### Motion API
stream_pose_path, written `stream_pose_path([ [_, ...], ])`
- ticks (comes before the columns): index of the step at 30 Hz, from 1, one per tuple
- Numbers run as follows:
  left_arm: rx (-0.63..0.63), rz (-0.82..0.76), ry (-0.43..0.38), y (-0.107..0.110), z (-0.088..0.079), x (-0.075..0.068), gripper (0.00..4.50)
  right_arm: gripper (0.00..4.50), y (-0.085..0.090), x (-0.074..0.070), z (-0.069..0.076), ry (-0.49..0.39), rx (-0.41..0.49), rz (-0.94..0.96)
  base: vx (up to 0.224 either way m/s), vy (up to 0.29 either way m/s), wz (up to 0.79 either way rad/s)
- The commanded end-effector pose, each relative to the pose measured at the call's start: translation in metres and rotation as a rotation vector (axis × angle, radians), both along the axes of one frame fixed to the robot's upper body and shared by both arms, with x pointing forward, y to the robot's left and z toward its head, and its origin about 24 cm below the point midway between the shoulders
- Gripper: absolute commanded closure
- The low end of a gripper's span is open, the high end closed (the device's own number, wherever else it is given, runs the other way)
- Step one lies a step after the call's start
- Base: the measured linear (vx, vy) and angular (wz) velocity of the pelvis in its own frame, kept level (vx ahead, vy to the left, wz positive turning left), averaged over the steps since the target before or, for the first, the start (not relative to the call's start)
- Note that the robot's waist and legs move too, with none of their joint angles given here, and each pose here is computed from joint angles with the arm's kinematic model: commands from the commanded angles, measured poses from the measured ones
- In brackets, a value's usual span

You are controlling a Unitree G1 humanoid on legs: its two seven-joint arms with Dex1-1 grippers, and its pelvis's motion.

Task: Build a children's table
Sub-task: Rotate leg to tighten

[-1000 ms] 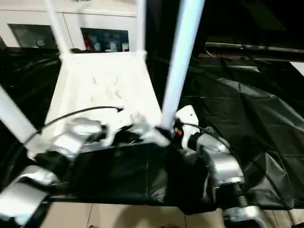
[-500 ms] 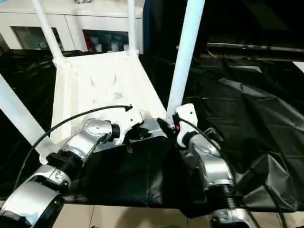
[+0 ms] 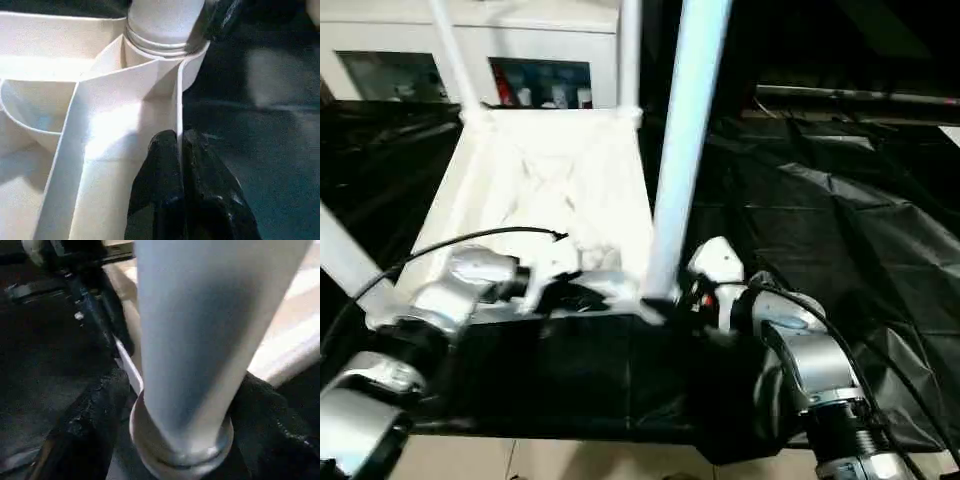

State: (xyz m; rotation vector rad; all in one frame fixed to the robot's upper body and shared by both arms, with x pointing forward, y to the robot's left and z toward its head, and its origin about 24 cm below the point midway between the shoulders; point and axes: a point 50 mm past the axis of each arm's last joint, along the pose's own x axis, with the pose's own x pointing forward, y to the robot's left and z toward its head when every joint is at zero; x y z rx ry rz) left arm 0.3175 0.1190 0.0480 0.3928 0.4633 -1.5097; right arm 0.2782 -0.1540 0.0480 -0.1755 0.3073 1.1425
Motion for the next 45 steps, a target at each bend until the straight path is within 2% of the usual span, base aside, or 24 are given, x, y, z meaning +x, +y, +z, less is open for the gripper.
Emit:
stream_pose_path([
  [1,-0.006,-0.081,0.051,-0.007,-0.003,-0.008,4.5,1.32,0.005,-0.005,-0.004,0.042,0.005,0.073,0.0,0.0,0.0],
  [7,-0.007,-0.099,0.063,-0.002,0.0,-0.009,4.5,1.32,0.001,-0.006,0.0,0.068,0.012,0.108,0.0,0.0,0.0],
  [8,-0.007,-0.103,0.066,-0.001,0.0,-0.009,4.5,1.48,0.001,-0.006,-0.001,0.072,0.014,0.119,0.0,0.0,0.0],
  [11,-0.012,-0.098,0.063,0.0,0.001,-0.009,4.5,1.48,0.001,-0.006,-0.002,0.096,0.029,0.143,0.0,0.0,0.0],
  [12,-0.014,-0.096,0.063,0.0,0.001,-0.009,4.5,1.83,0.002,-0.006,-0.002,0.1,0.033,0.146,0.0,0.0,0.0],
  [16,-0.014,-0.089,0.054,0.0,0.0,-0.009,4.5,1.91,0.001,-0.006,-0.004,0.101,0.035,0.143,0.0,0.0,0.0],
  [17,-0.017,-0.08,0.049,-0.001,0.0,-0.009,4.5,2.08,0.002,-0.006,-0.005,0.097,0.037,0.138,0.0,0.0,0.0],
  [25,-0.042,0.025,-0.002,-0.008,-0.001,-0.002,4.5,2.11,0.004,-0.006,-0.015,0.09,0.088,0.063,0.0,0.0,0.0],
  [26,-0.049,0.113,-0.041,-0.016,-0.003,0.005,4.5,2.11,0.007,-0.004,-0.023,0.084,0.124,-0.015,0.0,0.0,0.0],
  [29,-0.054,0.205,-0.074,-0.026,-0.005,0.011,4.5,2.19,0.012,0.003,-0.034,0.07,0.142,-0.158,-0.045,0.001,-0.01],
  [30,-0.054,0.249,-0.083,-0.032,-0.006,0.013,4.5,2.35,0.014,0.006,-0.04,0.092,0.136,-0.237,-0.055,0.002,-0.01],
  [33,-0.053,0.312,-0.094,-0.043,-0.008,0.017,4.5,2.49,0.016,0.01,-0.049,0.121,0.106,-0.356,0.0,0.0,0.0],
  [34,-0.056,0.35,-0.095,-0.052,-0.009,0.018,4.5,2.49,0.019,0.014,-0.053,0.127,0.085,-0.45,0.0,0.0,0.0],
  [35,-0.056,0.35,-0.095,-0.052,-0.009,0.018,4.5,2.52,0.019,0.014,-0.053,0.127,0.085,-0.45,0.0,0.0,0.0],
  [37,-0.058,0.399,-0.11,-0.072,-0.012,0.017,4.5,2.53,0.03,0.02,-0.056,0.127,0.056,-0.637,0.0,0.0,0.0],
  [38,-0.058,0.399,-0.11,-0.072,-0.012,0.017,4.5,2.53,0.03,0.02,-0.056,0.127,0.056,-0.637,0.0,0.0,0.0],
  [39,-0.057,0.405,-0.122,-0.081,-0.013,0.016,4.5,2.53,0.037,0.023,-0.056,0.128,0.051,-0.7,0.0,0.0,0.0],
  [41,-0.059,0.401,-0.125,-0.085,-0.013,0.015,4.5,2.53,0.04,0.024,-0.055,0.124,0.049,-0.714,0.0,0.0,0.0],
  [42,-0.065,0.383,-0.134,-0.092,-0.013,0.013,4.5,2.53,0.05,0.026,-0.05,0.086,0.072,-0.694,0.0,0.0,0.0],
  [44,-0.064,0.375,-0.137,-0.093,-0.013,0.012,4.5,2.53,0.052,0.026,-0.048,0.067,0.081,-0.68,0.0,0.0,0.0],
  [45,-0.067,0.365,-0.137,-0.092,-0.013,0.012,4.5,2.19,0.054,0.026,-0.045,0.062,0.103,-0.664,0.0,0.0,0.0],
])
